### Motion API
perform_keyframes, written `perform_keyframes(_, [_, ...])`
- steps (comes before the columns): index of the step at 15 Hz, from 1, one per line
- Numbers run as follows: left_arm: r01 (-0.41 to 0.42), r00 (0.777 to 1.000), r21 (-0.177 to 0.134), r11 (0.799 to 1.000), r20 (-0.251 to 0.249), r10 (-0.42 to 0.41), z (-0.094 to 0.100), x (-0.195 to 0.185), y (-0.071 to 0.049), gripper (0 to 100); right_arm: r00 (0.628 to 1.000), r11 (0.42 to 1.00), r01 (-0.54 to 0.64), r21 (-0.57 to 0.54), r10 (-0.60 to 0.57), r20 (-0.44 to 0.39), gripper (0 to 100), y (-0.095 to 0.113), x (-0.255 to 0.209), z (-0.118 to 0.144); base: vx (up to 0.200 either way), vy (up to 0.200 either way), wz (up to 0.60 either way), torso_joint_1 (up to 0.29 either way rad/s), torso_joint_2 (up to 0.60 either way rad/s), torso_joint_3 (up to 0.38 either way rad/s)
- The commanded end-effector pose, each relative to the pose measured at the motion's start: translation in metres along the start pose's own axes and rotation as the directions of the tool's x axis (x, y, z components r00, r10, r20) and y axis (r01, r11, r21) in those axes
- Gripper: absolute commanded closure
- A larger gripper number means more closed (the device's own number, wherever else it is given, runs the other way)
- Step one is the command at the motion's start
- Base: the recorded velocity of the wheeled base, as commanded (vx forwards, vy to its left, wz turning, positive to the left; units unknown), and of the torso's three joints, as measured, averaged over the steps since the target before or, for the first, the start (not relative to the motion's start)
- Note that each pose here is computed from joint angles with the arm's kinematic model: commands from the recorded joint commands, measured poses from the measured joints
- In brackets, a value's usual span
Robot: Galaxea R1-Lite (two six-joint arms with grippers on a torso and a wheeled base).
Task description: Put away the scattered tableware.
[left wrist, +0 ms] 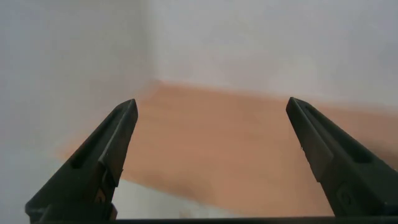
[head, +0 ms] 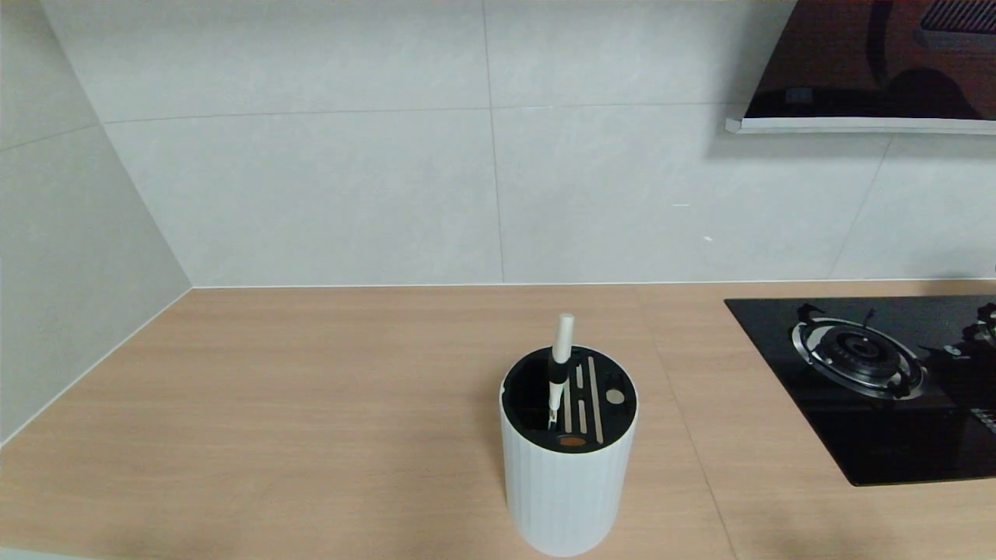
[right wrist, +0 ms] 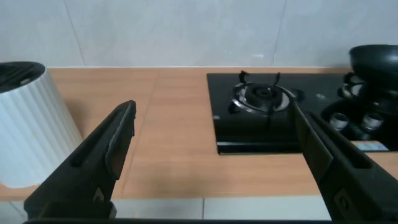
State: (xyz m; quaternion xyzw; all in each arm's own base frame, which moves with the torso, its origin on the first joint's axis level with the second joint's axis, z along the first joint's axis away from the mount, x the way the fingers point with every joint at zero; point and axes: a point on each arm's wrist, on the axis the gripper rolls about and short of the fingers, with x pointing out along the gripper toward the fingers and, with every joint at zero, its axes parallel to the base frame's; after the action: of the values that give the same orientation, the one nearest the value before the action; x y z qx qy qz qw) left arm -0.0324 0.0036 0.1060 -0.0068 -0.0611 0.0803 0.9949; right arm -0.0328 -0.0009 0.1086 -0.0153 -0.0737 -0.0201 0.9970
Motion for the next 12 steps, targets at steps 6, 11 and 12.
perform_keyframes(6, [0.145,0.983,0.012,0.989,-0.116,-0.142,-0.031,0.005,-0.004,0,0.987,0.999,-0.041,0.001,0.041,-0.154,0,0.002,0.005,-0.034,0.0,0.0,0.0,0.0,0.0,0.0])
perform_keyframes(11, [0.142,0.983,0.004,0.99,-0.116,-0.141,-0.031,0.005,-0.004,0,0.988,0.999,-0.042,0.009,0.042,-0.148,0,0.002,0.005,-0.034,0.0,0.0,0.0,0.0,0.0,0.0])
perform_keyframes(12, [0.142,0.983,0.004,0.99,-0.116,-0.141,-0.031,0.005,-0.004,0,0.988,0.999,-0.043,0.01,0.044,-0.149,0,0.002,0.005,-0.034,0.0,0.0,0.0,0.0,0.0,0.0])
